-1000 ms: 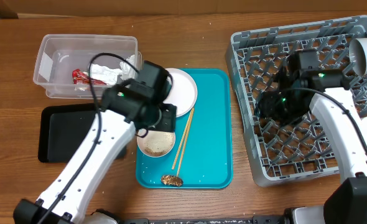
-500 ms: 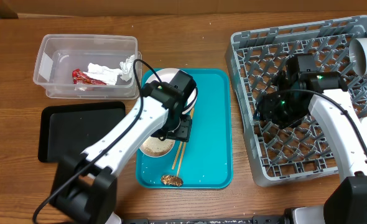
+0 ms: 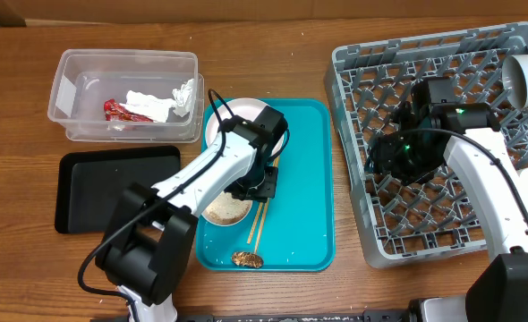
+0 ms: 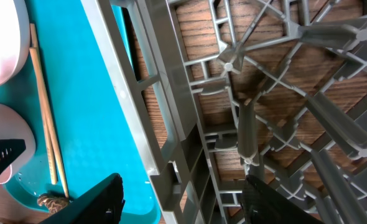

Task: Sort waste into correct bins and load items into the dishwasher
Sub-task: 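Grasp the pink rice bowl rim with the left gripper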

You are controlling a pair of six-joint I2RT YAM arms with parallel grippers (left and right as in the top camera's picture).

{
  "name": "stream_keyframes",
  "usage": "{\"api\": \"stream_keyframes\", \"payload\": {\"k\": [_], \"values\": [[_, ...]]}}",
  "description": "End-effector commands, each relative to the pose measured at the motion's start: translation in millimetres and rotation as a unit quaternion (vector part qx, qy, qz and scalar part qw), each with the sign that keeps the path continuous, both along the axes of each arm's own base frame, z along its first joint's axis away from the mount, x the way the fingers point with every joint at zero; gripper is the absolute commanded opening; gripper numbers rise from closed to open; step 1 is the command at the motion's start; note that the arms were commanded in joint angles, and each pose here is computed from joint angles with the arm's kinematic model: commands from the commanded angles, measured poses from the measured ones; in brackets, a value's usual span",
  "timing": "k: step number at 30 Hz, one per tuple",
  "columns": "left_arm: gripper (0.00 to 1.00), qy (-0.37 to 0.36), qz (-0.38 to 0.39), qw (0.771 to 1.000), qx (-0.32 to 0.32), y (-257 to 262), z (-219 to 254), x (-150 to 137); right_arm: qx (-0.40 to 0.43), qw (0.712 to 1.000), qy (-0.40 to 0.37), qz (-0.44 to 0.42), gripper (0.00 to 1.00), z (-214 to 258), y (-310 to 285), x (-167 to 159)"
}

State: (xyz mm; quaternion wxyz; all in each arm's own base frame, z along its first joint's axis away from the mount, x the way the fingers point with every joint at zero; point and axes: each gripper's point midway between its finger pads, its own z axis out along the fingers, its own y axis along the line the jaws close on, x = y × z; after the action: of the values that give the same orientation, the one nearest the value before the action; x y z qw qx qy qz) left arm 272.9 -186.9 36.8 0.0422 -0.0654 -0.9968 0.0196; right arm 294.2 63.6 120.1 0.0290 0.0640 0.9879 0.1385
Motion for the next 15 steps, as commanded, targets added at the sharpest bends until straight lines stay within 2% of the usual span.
{"api": "stream_keyframes", "payload": {"k": [1,7,12,15], "values": [[0.17,0.004,0.000,1.000,0.001,-1.3,-2.3,-2.2,0.004,1.000,-0.003,0.006,0.63,0.9,2.8,-0.2],[0.13,0.004,0.000,1.000,0.007,0.8,-2.5,-2.4,0.004,1.000,-0.002,0.006,0.64,0.9,2.8,-0.3],[0.05,-0.004,-0.002,1.000,0.017,3.6,-3.1,0.0,0.004,1.000,-0.001,0.006,0.63,0.9,2.8,-1.0],[0.05,-0.005,-0.002,1.000,0.017,3.3,-3.2,0.2,0.004,1.000,-0.001,0.006,0.63,0.8,2.8,-1.1]]}}
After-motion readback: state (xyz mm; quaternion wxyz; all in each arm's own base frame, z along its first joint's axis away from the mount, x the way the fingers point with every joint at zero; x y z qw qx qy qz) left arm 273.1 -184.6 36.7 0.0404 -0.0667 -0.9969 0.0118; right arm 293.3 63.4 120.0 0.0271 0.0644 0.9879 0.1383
